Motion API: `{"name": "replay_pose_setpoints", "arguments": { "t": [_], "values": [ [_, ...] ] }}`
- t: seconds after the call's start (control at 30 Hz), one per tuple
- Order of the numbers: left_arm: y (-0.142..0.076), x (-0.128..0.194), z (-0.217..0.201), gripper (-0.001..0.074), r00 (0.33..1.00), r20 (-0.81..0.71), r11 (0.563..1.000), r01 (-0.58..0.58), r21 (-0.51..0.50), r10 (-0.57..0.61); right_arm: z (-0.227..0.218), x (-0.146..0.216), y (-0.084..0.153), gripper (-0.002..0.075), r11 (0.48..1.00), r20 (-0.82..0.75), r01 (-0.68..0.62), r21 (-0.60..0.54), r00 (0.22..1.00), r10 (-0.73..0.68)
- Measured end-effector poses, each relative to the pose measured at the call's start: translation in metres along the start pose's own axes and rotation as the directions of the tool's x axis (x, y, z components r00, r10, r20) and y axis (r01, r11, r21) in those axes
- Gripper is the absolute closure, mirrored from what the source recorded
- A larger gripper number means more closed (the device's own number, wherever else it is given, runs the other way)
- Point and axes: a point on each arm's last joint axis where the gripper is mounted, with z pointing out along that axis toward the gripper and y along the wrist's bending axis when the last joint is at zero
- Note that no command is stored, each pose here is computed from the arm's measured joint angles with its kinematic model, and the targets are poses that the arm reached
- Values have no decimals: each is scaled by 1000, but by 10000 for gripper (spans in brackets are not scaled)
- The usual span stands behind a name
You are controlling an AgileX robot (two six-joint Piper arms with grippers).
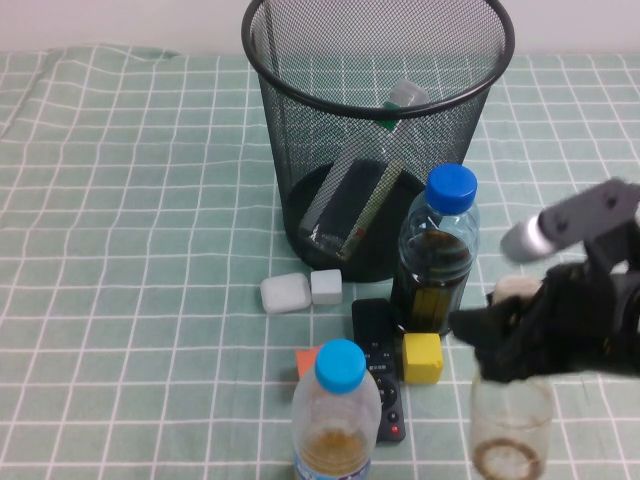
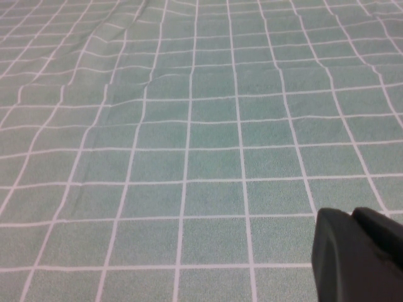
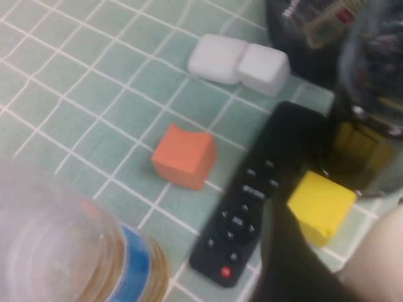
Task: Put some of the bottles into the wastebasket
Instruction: Pick up a bottle from the table with right arm, then place the bottle in the trash can
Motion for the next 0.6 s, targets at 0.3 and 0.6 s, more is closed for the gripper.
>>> {"name": "replay_pose_setpoints", "arguments": {
  "t": [0.3, 0.6],
  "values": [
    [0, 0, 0, 739, 1000, 0, 1000, 0, 0, 0, -61, -79, -29, 436, 949, 4, -127, 287, 991, 131],
    [0, 0, 0, 739, 1000, 0, 1000, 0, 0, 0, -121, -205, -21, 436, 926, 306, -109, 361, 952, -7]
  ]
}}
